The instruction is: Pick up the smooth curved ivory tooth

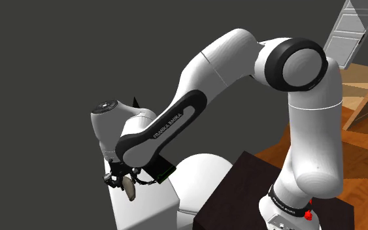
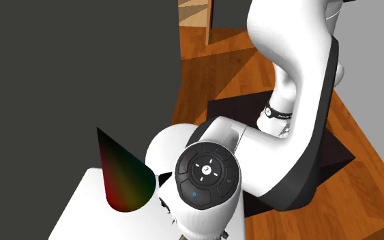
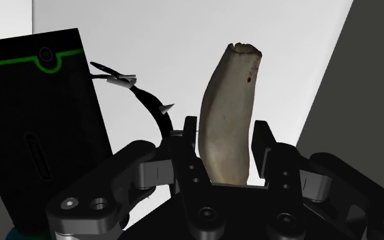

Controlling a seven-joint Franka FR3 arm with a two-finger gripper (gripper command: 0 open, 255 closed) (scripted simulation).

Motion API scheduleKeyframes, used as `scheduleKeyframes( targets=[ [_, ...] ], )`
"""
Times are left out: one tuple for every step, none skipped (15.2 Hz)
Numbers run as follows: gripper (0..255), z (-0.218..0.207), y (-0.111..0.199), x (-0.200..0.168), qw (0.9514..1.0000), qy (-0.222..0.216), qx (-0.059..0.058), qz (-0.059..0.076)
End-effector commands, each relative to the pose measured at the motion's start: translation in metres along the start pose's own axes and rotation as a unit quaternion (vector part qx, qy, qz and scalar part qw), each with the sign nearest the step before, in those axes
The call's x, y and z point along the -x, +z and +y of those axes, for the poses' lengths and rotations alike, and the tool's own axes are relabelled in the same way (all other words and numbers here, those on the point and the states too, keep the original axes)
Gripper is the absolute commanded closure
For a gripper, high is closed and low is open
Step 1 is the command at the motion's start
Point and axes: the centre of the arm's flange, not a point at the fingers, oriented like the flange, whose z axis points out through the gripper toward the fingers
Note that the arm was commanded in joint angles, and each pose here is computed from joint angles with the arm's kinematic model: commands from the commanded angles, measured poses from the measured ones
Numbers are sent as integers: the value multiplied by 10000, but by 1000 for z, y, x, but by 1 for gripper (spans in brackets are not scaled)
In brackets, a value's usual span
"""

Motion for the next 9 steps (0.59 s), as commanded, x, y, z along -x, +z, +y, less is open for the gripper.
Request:
scheduleKeyframes(
  targets=[
    [255,0,-10,1,10000,0,1,-1],
    [255,0,-15,1,10000,0,1,-1],
    [255,0,-21,1,10000,0,1,-1],
    [255,0,-26,1,10000,0,1,-1],
    [255,0,-31,1,10000,0,1,-1],
    [255,0,-36,1,10000,0,1,-1],
    [255,0,-42,1,10000,0,1,-1],
    [255,0,-47,1,10000,0,1,-1],
    [255,0,-52,1,10000,0,1,-1]
  ],
)
